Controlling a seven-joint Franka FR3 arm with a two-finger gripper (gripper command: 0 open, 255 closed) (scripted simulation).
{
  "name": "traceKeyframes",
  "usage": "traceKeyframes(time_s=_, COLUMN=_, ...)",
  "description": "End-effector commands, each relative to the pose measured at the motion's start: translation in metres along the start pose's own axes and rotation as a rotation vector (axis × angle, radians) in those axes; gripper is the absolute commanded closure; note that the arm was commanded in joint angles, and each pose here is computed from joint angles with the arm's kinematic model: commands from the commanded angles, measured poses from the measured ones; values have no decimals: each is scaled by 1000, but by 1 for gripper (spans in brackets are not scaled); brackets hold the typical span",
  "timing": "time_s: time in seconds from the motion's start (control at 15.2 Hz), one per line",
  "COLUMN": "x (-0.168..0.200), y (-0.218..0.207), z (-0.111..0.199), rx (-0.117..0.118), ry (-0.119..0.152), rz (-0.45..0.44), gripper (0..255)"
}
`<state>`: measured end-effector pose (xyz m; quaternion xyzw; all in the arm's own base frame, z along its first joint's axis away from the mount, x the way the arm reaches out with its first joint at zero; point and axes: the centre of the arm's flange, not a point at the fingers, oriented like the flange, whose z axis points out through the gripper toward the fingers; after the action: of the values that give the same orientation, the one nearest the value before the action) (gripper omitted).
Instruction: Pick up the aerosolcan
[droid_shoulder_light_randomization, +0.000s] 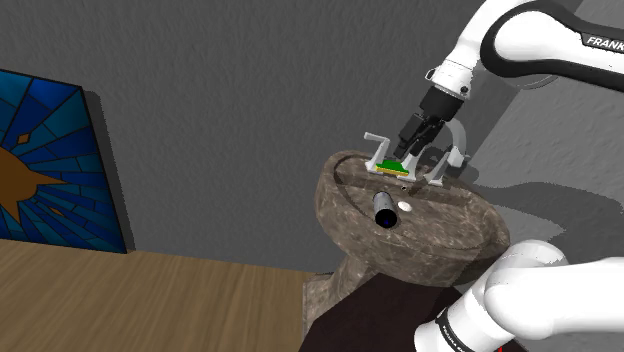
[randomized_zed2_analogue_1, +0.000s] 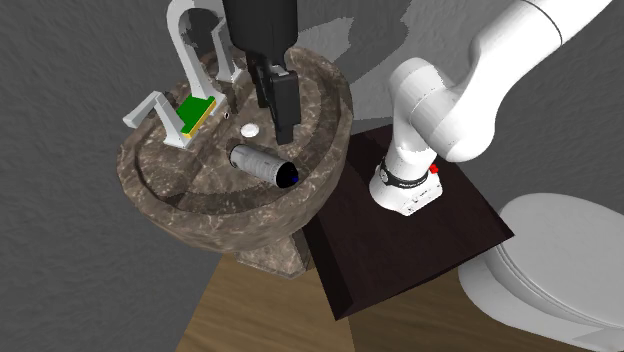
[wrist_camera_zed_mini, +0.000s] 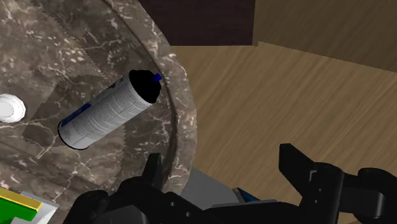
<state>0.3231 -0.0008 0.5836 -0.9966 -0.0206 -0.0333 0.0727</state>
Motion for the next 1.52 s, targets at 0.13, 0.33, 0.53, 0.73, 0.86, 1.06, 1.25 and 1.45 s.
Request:
traceKeyframes(time_s=0.13, x=14, y=12, z=21, rx=-13, ry=-34, rz=84, gripper=0)
traceKeyframes(time_s=0.33, x=32, y=32, z=53, rx=-32, ry=-84, rz=211, gripper=0)
traceKeyframes(time_s=0.53, x=46, y=54, z=85, rx=-51, ry=-134, rz=338, gripper=0)
traceKeyframes(time_s=0.73, x=55, y=79, z=118, rx=-69, ry=-185, rz=464, gripper=0)
traceKeyframes(time_s=0.86, x=59, y=97, z=140, rx=-82, ry=-218, rz=549, gripper=0)
traceKeyframes(time_s=1.06, x=59, y=123, z=172, rx=-101, ry=-269, rz=675, gripper=0)
traceKeyframes(time_s=1.25, x=56, y=146, z=198, rx=-117, ry=-311, rz=781, gripper=0)
traceKeyframes(time_s=1.45, x=55, y=148, z=214, rx=-117, ry=-311, rz=781, gripper=0)
